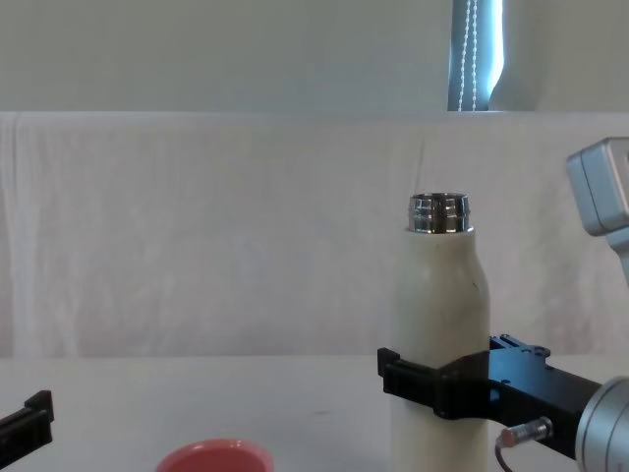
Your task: Grasp the thermos with one hand and pour water into the cup lid.
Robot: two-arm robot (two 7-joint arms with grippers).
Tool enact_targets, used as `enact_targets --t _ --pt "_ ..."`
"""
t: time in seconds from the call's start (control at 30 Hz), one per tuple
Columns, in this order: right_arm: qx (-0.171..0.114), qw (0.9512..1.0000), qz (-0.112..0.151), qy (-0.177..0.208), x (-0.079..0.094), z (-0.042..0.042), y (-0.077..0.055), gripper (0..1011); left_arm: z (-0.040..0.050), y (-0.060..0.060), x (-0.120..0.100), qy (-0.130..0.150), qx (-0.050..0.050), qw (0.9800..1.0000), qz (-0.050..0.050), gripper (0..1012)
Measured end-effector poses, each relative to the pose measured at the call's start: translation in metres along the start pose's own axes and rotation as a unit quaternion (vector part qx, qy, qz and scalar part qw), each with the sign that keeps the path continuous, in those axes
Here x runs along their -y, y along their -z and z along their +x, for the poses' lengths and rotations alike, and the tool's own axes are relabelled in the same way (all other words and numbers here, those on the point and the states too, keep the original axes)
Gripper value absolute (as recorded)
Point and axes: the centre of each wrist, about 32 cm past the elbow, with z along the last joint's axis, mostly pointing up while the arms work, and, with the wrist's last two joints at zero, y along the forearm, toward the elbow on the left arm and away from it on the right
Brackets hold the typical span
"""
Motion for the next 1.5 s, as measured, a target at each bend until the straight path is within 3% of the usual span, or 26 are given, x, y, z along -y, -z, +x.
enact_targets --t 0.7,1.5 --pt "-0.005 0.9998 0.018 0.000 -0.026 -0.0052 0.003 960 0.0000 0.000 0.000 0.000 0.000 1.0000 0.000 1001" --pt "0.000 1.0000 0.007 -0.004 -0.030 -0.0053 0.007 960 0.0000 0.000 0.000 0.000 0.000 1.0000 0.000 1001"
